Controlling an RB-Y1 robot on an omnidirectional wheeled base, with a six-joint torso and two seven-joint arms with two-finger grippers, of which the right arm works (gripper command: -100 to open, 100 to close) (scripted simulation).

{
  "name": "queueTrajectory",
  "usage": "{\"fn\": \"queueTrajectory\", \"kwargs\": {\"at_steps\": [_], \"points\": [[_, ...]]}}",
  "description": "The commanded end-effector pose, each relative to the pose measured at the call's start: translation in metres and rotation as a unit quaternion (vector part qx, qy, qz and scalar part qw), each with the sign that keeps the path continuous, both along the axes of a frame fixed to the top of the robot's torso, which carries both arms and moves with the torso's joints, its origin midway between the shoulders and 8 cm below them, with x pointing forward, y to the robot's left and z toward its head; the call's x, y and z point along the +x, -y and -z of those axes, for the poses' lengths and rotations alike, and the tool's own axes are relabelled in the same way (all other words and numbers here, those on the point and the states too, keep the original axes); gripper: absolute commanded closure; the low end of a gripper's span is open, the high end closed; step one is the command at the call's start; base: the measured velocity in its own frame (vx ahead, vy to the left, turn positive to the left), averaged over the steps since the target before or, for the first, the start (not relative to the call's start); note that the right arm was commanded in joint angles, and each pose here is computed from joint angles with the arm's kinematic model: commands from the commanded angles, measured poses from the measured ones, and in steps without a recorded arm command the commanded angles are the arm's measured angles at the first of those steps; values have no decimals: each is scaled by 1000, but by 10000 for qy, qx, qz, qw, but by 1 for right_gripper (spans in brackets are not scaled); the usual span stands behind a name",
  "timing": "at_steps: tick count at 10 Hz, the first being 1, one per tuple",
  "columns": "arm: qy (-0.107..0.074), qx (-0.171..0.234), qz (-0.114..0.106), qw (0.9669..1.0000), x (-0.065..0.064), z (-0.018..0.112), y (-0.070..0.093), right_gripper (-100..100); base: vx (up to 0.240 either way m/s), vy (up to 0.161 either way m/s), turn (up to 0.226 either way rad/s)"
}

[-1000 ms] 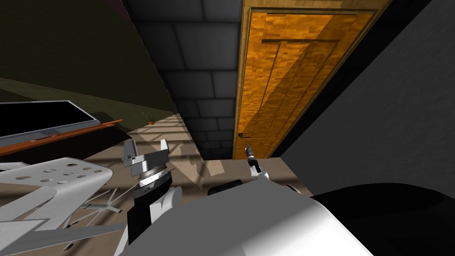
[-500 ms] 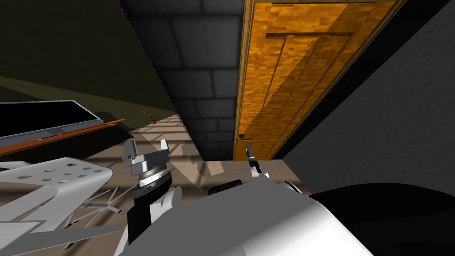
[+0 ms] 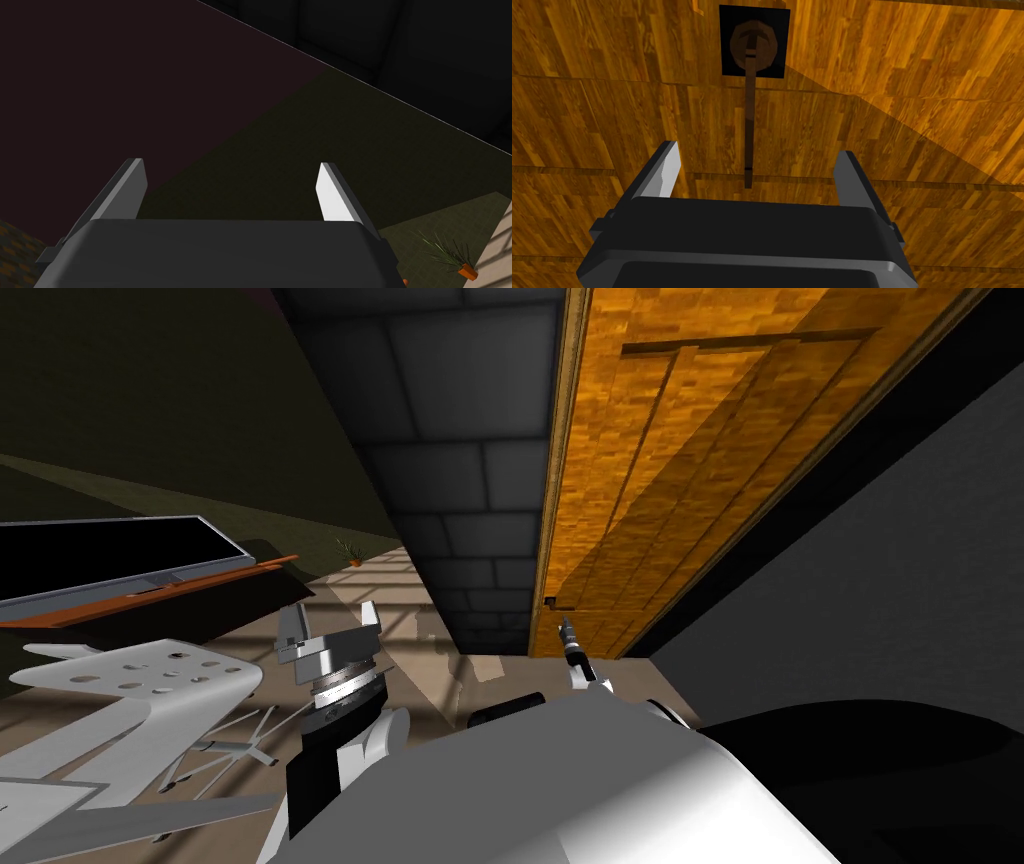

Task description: Pull the door open

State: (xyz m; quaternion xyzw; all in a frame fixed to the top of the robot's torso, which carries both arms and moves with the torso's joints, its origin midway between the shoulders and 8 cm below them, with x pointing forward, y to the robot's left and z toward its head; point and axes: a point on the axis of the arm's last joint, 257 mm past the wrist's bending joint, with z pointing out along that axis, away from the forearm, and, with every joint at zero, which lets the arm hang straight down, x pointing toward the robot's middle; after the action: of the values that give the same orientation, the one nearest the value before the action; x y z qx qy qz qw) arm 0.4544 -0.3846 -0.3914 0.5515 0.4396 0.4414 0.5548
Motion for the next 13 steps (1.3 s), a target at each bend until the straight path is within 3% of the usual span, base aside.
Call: {"fn": "queueTrajectory", "kwargs": {"at_steps": [1,3,5,7,8,9,13], "points": [[-4,8,37,10000,-1,1,6,-100,142,27,27],[-6,10,218,9998,-18,2,39,-100,157,29,141],[-2,7,339,9994,-30,2,61,-100,215,-8,137],[1,4,393,9992,-36,1,71,-100,163,-30,63],[-14,1,379,9993,-35,3,67,-100,60,-11,9],[-14,1,379,9993,-35,3,67,100,0,0,0],[-14,1,379,9993,-35,3,67,100,-16,3,0]]}}
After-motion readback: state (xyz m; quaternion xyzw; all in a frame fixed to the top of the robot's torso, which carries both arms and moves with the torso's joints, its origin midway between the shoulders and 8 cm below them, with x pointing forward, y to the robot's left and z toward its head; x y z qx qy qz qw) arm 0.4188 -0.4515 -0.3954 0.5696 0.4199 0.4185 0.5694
